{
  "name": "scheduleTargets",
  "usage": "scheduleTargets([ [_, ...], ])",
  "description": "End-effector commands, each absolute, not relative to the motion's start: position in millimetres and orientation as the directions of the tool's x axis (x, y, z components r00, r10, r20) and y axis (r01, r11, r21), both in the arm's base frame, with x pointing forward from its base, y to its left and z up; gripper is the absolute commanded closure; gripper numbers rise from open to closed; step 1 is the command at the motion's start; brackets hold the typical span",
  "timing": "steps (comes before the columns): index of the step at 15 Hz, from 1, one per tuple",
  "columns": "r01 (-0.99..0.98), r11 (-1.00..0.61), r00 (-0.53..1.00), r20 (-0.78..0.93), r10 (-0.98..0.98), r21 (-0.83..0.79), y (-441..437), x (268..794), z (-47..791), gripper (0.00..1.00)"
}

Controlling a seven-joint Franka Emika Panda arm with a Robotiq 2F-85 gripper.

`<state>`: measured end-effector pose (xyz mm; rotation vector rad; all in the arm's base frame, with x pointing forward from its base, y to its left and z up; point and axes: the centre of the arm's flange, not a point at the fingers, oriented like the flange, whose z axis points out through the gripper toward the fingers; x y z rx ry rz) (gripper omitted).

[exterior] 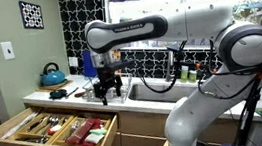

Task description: Move the spoon to the right

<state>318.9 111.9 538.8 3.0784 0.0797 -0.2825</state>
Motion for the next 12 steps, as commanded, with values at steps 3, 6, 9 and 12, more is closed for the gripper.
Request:
scheduleTargets([
  [3, 0.056, -0.997, 0.982, -0.183, 0.047, 0.044, 112, 319, 539, 0.0],
  [6, 0.056, -0.997, 0.982, -0.183, 0.047, 0.044, 112, 319, 539, 0.0],
  [9, 0.056, -0.997, 0.982, -0.183, 0.047, 0.044, 112, 319, 539, 0.0],
  [12, 0.019, -0.993, 0.995, -0.103, 0.007, 0.116, 103, 341, 541, 0.0],
])
